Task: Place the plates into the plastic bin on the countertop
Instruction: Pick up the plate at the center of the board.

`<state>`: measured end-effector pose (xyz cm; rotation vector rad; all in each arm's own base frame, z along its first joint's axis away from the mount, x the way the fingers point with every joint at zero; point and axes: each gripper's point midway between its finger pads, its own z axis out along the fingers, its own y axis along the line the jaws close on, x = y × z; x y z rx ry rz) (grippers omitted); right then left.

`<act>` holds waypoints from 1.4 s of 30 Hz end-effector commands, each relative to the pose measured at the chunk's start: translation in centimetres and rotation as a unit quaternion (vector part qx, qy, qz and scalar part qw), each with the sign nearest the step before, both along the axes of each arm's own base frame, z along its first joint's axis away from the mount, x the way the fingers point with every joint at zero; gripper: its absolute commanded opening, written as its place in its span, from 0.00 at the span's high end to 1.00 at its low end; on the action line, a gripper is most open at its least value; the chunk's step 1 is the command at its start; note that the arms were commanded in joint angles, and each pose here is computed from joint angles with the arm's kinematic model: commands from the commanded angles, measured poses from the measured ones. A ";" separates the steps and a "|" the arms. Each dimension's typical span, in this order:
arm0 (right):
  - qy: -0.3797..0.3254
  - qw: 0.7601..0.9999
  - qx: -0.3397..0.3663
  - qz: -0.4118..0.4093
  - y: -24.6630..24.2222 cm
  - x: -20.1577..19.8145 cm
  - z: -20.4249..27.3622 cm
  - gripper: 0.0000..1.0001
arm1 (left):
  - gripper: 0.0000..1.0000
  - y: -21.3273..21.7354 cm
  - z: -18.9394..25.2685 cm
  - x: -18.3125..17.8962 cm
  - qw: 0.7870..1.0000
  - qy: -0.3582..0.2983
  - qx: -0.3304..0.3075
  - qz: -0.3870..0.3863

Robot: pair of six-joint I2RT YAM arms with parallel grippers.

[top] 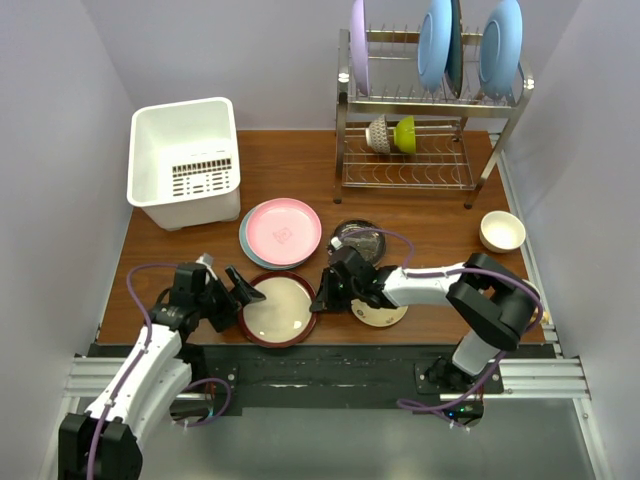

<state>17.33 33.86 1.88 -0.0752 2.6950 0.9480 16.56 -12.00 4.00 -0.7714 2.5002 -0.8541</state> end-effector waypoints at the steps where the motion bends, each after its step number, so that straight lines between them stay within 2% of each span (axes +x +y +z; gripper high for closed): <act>1: -0.025 0.999 -0.029 0.039 -0.6 -1.3 -0.9 1.00 | 0.00 -0.4 0.2 -0.4 1.000 -0.004 -0.006 -0.012; 14: -0.075 0.996 -0.010 0.041 -1.0 -0.6 3.1 1.00 | 0.00 0.4 0.4 -0.5 1.000 0.002 0.022 -0.007; 19: -0.068 0.997 -0.022 0.043 -2.1 -1.3 3.4 1.00 | 0.00 0.7 0.4 -0.6 1.000 0.002 0.029 -0.004; 29: -0.090 0.995 -0.004 0.042 -2.7 -1.5 5.1 1.00 | 0.00 0.8 0.2 -0.9 1.000 0.000 0.031 -0.004; 32: -0.099 0.995 0.002 0.030 -3.2 -1.2 5.7 1.00 | 0.00 0.7 0.6 -0.7 1.000 -0.011 0.028 -0.006; 42: -0.066 0.997 0.030 0.009 -3.4 -0.5 4.7 1.00 | 0.02 -1.0 2.4 -0.2 0.996 -0.074 -0.017 -0.040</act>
